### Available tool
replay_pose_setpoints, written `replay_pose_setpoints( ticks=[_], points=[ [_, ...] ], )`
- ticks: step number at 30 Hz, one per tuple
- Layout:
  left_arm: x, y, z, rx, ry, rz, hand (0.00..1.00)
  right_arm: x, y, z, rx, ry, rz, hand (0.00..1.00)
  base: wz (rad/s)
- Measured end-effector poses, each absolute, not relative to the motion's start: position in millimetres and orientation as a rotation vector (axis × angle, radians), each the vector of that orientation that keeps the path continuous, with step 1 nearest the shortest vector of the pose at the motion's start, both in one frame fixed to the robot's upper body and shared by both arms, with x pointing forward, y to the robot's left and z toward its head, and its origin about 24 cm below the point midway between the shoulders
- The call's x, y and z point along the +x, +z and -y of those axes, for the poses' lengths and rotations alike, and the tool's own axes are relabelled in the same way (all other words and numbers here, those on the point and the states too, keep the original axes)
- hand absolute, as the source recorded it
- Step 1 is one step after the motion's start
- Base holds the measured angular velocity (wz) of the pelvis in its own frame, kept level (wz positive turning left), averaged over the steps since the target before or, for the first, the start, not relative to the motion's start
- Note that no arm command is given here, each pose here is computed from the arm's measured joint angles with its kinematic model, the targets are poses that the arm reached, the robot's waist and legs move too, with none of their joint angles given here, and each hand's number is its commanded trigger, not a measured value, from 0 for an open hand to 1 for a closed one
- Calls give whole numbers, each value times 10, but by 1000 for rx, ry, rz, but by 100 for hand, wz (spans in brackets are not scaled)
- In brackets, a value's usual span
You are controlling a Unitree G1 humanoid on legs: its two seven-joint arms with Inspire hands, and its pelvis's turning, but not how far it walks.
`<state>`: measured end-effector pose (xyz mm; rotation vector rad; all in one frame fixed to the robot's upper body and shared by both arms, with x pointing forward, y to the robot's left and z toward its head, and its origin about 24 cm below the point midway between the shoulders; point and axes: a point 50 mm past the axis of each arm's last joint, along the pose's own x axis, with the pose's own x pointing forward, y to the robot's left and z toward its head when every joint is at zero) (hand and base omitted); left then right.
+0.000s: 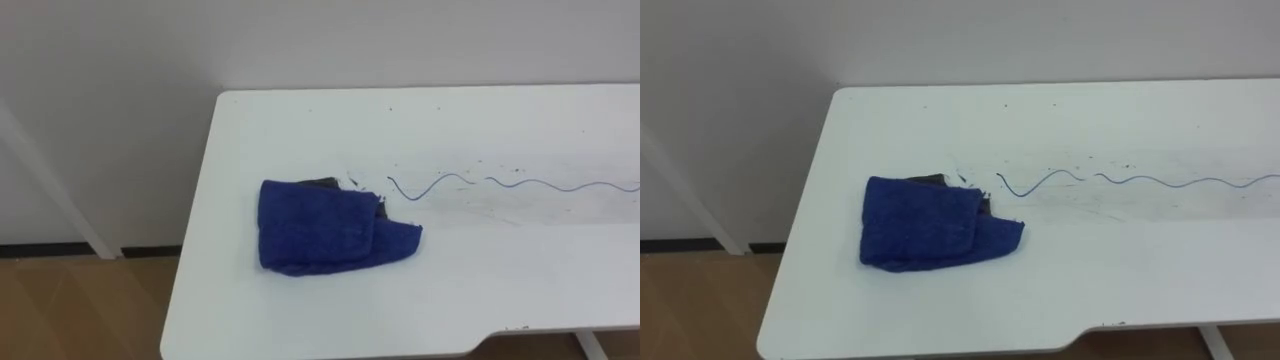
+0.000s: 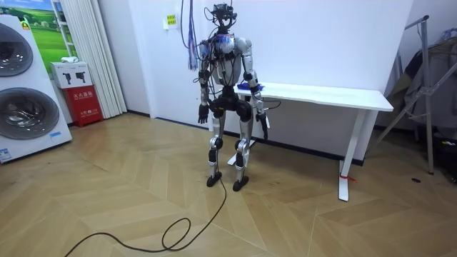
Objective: Wipe table
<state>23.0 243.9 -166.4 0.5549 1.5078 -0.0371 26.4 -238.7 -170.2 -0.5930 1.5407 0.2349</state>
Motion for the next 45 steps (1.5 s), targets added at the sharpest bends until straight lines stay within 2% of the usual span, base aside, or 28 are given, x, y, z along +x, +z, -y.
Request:
replay_pose_setpoints(
  ticks=[5, 11, 15, 17, 19, 22, 28, 32, 36, 38, 43, 45],
  points=[
    [173, -1660, -2468, 516, -1, -1538, 0, 108, -1704, 2430, -430, 85, -1605, 0, 0],
    [-38, -1620, -2618, 408, 147, -1590, 0, -329, -1645, 2601, 9, -458, -1665, 0, 6],
    [-170, -1522, -2881, 354, 302, -1599, 0, -532, -1455, 3053, 309, -989, -1519, 0, -1],
    [-131, -1444, -3061, 372, 363, -1574, 0, -534, -1318, 3334, 327, -1182, -1427, 0, -6],
    [-21, -1356, -3241, 415, 397, -1526, 0, -405, -1145, 3655, 258, -1314, -1317, 0, -8],
    [37, -1323, -3307, 431, 405, -1503, 0, -35, -961, 3934, 138, -1360, -1163, 0, -27],
    [207, -1363, -3210, 451, 330, -1454, 0, 842, -583, 4132, -104, -1303, -879, 0, -14],
    [279, -1382, -3153, 462, 292, -1437, 0, 1316, -259, 4114, -321, -1188, -695, 0, 0],
    [307, -1407, -3092, 456, 268, -1425, 0, 1809, 257, 3948, -606, -1049, -409, 0, 2],
    [316, -1425, -3048, 465, 239, -1425, 0, 1975, 440, 3807, -687, -989, -297, 0, 0],
    [371, -1499, -2861, 465, 151, -1419, 0, 2429, 824, 3121, -847, -772, 22, 0, 7],
    [407, -1512, -2814, 461, 133, -1407, 0, 2533, 911, 2945, -892, -702, 88, 0, 9]
  ],
)
